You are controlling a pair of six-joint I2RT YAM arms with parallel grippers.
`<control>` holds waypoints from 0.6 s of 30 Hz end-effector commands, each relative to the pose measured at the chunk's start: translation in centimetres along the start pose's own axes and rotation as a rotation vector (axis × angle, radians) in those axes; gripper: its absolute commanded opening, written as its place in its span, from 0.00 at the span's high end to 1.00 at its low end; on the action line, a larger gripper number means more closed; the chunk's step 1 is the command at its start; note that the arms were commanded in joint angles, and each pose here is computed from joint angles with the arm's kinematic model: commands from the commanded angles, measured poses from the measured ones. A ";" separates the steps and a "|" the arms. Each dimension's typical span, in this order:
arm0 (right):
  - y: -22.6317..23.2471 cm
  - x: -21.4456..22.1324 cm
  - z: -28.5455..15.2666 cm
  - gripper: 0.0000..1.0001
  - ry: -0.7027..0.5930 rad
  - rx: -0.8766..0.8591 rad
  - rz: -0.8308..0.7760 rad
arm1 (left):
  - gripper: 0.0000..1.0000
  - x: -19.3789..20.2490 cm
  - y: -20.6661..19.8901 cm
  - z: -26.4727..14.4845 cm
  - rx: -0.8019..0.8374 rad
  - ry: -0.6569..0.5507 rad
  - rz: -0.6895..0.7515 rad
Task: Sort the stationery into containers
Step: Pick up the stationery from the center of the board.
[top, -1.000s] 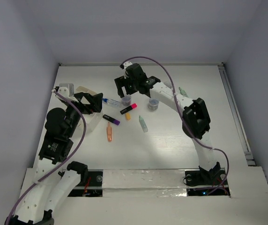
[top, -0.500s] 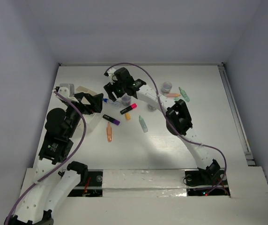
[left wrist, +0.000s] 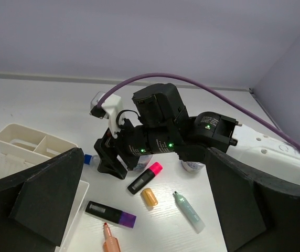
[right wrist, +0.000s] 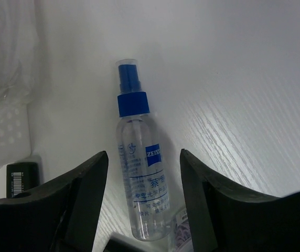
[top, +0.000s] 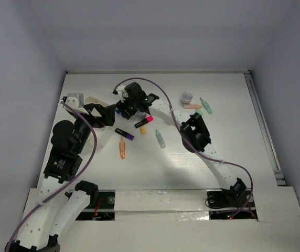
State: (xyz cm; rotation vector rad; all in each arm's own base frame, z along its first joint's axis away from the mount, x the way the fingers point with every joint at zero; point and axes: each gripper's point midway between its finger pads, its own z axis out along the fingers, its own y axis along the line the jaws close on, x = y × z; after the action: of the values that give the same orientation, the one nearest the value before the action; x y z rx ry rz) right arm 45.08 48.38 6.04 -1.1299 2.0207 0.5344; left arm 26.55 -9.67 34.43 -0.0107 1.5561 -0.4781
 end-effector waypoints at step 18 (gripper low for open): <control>0.6 2.2 1.9 0.57 0.038 0.001 -0.076 | 0.01 -0.7 -0.3 0.6 0.018 -0.040 -0.021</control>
State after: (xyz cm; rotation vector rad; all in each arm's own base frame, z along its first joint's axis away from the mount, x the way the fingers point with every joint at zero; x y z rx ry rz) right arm 44.65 48.35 4.94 -1.1806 2.0106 0.5153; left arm 26.81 -9.43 34.36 -0.0324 1.5580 -0.4713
